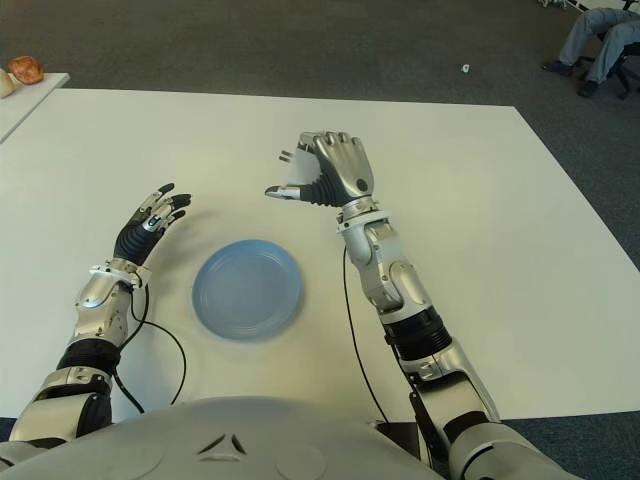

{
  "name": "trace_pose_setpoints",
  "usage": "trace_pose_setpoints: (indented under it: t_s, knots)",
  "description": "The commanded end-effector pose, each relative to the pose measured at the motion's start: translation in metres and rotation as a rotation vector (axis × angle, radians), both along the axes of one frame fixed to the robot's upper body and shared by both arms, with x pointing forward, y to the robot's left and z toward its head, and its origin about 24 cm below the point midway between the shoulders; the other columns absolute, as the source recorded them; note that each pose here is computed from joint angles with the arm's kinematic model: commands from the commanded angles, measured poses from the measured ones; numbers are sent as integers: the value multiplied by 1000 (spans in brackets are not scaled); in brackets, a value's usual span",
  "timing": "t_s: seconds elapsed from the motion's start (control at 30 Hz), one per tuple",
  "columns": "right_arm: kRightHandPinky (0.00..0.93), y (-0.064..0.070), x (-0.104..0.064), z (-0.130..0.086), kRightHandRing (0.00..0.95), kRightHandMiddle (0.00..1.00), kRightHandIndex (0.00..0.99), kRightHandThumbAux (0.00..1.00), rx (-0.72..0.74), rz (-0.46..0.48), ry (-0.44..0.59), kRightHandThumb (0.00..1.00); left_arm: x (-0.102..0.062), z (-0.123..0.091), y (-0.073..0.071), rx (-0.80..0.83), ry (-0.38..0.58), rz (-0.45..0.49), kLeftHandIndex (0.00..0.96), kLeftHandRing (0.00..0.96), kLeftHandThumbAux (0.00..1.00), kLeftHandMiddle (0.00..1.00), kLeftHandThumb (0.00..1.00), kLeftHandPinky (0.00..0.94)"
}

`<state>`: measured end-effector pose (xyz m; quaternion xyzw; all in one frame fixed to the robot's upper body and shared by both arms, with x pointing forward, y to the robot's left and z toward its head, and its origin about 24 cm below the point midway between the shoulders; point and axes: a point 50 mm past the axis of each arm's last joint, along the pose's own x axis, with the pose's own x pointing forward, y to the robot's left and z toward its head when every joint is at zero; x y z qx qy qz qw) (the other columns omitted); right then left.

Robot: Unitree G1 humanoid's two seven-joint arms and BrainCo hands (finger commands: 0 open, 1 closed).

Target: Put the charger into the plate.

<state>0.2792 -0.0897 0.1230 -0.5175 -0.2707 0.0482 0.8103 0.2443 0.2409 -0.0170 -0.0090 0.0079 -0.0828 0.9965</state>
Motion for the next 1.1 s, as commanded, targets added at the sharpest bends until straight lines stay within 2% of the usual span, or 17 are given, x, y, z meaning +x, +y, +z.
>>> trace_pose_setpoints:
  t_s: [0.03, 0.3, 0.63, 1.1]
  knots:
    - [867, 17, -7, -12, 888, 902, 866, 643, -8, 17, 58, 1000, 0, -4, -5, 3, 19, 9, 96, 159, 411, 221, 0, 42]
    - [868, 36, -19, -34, 884, 898, 862, 634, 23, 21, 172, 1000, 1, -4, -8, 1, 18, 13, 101, 171, 410, 230, 0, 51]
    - [879, 44, -28, -49, 893, 901, 859, 633, 61, 53, 274, 1000, 2, -3, -10, 3, 14, 19, 103, 180, 415, 241, 0, 40]
    - [886, 48, -30, -52, 889, 899, 849, 641, 74, 82, 301, 1000, 2, -3, -12, 10, 11, 20, 98, 173, 421, 233, 0, 33]
